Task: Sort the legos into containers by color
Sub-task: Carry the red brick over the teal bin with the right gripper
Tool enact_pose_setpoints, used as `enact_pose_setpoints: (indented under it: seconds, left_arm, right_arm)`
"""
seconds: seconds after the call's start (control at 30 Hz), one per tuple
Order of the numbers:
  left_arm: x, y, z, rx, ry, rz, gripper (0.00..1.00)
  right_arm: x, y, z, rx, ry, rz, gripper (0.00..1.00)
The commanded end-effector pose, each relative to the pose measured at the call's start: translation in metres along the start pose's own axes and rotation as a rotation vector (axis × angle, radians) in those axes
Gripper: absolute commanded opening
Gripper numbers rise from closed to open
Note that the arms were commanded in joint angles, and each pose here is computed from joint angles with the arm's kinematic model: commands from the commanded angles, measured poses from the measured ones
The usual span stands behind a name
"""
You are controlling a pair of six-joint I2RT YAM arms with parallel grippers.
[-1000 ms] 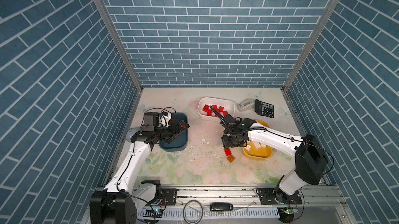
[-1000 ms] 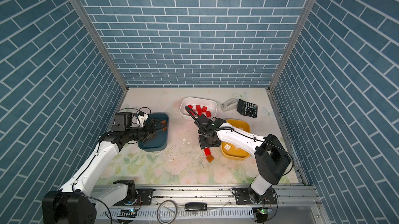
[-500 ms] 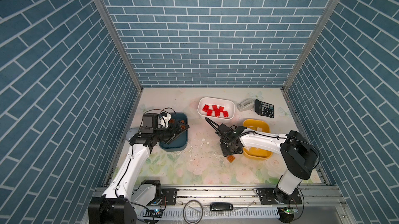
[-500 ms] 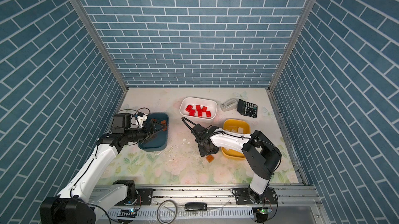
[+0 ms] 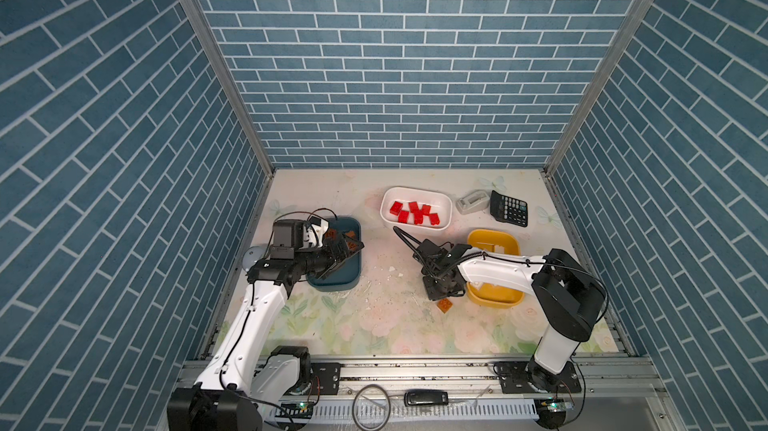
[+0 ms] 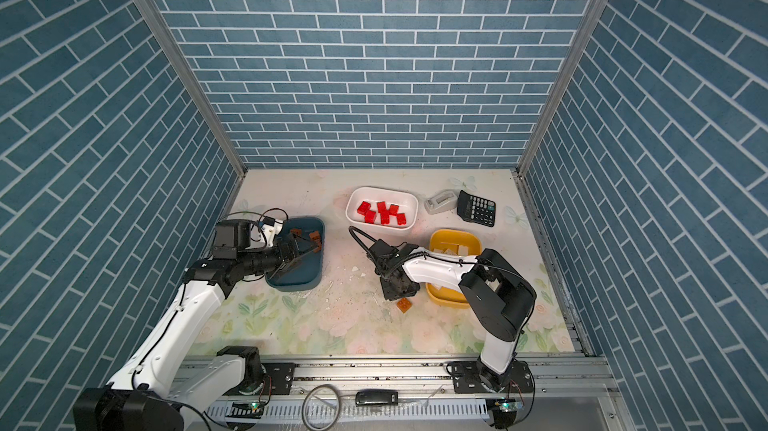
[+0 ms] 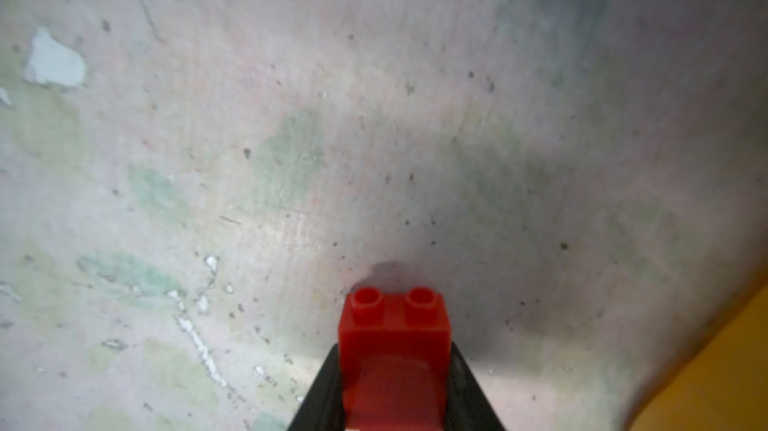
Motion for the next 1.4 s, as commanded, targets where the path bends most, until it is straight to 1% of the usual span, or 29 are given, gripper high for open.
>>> enact_pose_setpoints:
  seconds: [0.0, 0.1, 0.17, 0.27, 0.33, 0.43, 0.53, 0.67, 0.73, 0.83, 0.97, 1.0, 1.07, 1.1, 1.3, 1.37]
  left_arm:
    - [-0.009, 0.002, -0.006, 0.035, -0.024, -0.011, 0.97]
    - [-0.013, 0.004, -0.006, 0.037, -0.044, -0.011, 0.97]
    - [-0.020, 0.007, -0.003, 0.037, -0.082, -0.012, 0.97]
    - [-0.032, 0.011, -0.001, 0.026, -0.102, -0.040, 0.98]
    - [-0.039, 0.013, 0.002, 0.016, -0.118, -0.046, 0.97]
    - [-0.053, 0.016, 0.006, 0.008, -0.176, -0.063, 0.97]
    - [-0.067, 0.018, 0.010, 0.017, -0.278, -0.091, 0.98]
    - [-0.072, 0.019, 0.015, -0.007, -0.305, -0.118, 0.98]
    - [-0.071, 0.020, 0.018, -0.014, -0.308, -0.122, 0.98]
    - [-0.066, 0.020, 0.021, -0.027, -0.293, -0.115, 0.98]
    - [-0.063, 0.019, 0.021, -0.025, -0.281, -0.114, 0.98]
    - [-0.062, 0.019, 0.022, -0.027, -0.277, -0.110, 0.98]
    - [-0.060, 0.019, 0.022, -0.029, -0.268, -0.104, 0.98]
    - [-0.060, 0.018, 0.022, -0.027, -0.267, -0.106, 0.98]
    - [-0.057, 0.015, 0.023, -0.026, -0.255, -0.107, 0.98]
    - [-0.055, 0.015, 0.023, -0.033, -0.242, -0.108, 0.98]
  right_arm:
    - [-0.027, -0.018, 0.021, 0.029, -0.081, -0.057, 0.21]
    - [-0.045, -0.033, 0.057, 0.033, -0.213, -0.097, 0.21]
    - [-0.058, -0.044, 0.087, 0.028, -0.305, -0.124, 0.21]
    - [-0.071, -0.059, 0.122, 0.018, -0.378, -0.166, 0.21]
    - [-0.076, -0.064, 0.145, 0.011, -0.444, -0.162, 0.21]
    - [-0.078, -0.078, 0.173, 0.034, -0.535, -0.176, 0.21]
    - [-0.076, -0.095, 0.197, 0.044, -0.590, -0.193, 0.21]
    - [-0.074, -0.113, 0.225, 0.038, -0.653, -0.203, 0.21]
    - [-0.070, -0.120, 0.234, 0.037, -0.657, -0.204, 0.21]
    - [-0.050, -0.129, 0.243, 0.035, -0.642, -0.194, 0.23]
    - [-0.043, -0.139, 0.256, 0.035, -0.672, -0.202, 0.30]
    - [-0.044, -0.141, 0.259, 0.033, -0.679, -0.205, 0.30]
    - [-0.043, -0.145, 0.261, 0.038, -0.686, -0.199, 0.25]
    - [-0.043, -0.145, 0.261, 0.038, -0.687, -0.198, 0.24]
    - [-0.050, -0.136, 0.249, 0.013, -0.665, -0.197, 0.24]
    - [-0.058, -0.130, 0.235, -0.011, -0.614, -0.205, 0.24]
Point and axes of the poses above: each gripper's point midway between its finger pads, its own x axis out along the fingers, its own z axis along the line the jaws close on, y = z × x, the point moved 4 cm from there along -x, back along the fingers, and after that the axes turned 7 degrees about x, right-handed, at the moved point
